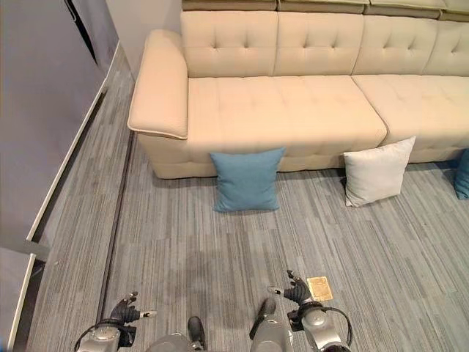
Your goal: Pick up all the scattered cushions and arrange them neatly on the sofa.
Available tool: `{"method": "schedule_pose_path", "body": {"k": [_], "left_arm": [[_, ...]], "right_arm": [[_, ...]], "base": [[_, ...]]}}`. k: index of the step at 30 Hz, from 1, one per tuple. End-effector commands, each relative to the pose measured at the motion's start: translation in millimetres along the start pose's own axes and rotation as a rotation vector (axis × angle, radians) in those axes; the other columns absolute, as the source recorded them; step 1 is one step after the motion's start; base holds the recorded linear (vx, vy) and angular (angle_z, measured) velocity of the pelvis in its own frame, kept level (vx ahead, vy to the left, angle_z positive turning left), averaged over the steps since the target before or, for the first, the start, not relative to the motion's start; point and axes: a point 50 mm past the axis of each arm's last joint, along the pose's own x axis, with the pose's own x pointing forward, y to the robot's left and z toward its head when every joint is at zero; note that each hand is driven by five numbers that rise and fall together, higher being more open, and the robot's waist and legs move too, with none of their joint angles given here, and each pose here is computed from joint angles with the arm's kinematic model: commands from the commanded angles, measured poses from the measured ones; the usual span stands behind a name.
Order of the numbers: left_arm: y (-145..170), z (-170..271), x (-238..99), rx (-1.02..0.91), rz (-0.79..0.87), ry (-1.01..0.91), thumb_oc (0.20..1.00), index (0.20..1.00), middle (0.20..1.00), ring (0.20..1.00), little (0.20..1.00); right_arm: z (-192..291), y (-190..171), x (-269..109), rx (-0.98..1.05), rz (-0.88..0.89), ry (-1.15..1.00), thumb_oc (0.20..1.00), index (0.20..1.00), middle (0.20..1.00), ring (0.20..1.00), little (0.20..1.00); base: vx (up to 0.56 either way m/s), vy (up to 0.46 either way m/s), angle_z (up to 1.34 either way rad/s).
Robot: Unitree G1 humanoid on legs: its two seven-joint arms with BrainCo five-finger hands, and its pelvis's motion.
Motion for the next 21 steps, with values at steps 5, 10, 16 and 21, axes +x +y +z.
{"method": "schedule_pose_path", "body": {"k": [5,10,16,21], "left_arm": [[-18.6,13.4,2.4,0.022,-0.041,-0.048,1.0,1.0,1.0,1.0,1.0],[-23.6,26.3,4.3,0.022,-0.066,-0.088,1.0,1.0,1.0,1.0,1.0],[-22.6,14.6,3.1,0.014,-0.048,-0.042,1.0,1.0,1.0,1.0,1.0],[-17.4,8.9,2.6,0.002,-0.032,-0.02,1.0,1.0,1.0,1.0,1.0]], "right_arm": [[-1.8,-37.6,-1.6,-0.037,-0.095,-0.003,1.0,1.0,1.0,1.0,1.0],[-3.2,-39.8,-2.4,-0.022,-0.099,-0.004,1.0,1.0,1.0,1.0,1.0],[-15.5,-28.0,-4.3,-0.006,-0.073,0.045,1.0,1.0,1.0,1.0,1.0],[-14.4,-19.7,-2.7,-0.007,-0.047,0.045,1.0,1.0,1.0,1.0,1.0]], "base": [[0.31,-0.226,0.09],[0.15,-0.278,0.46],[0.34,-0.066,0.09],[0.26,0.014,-0.34]]}}
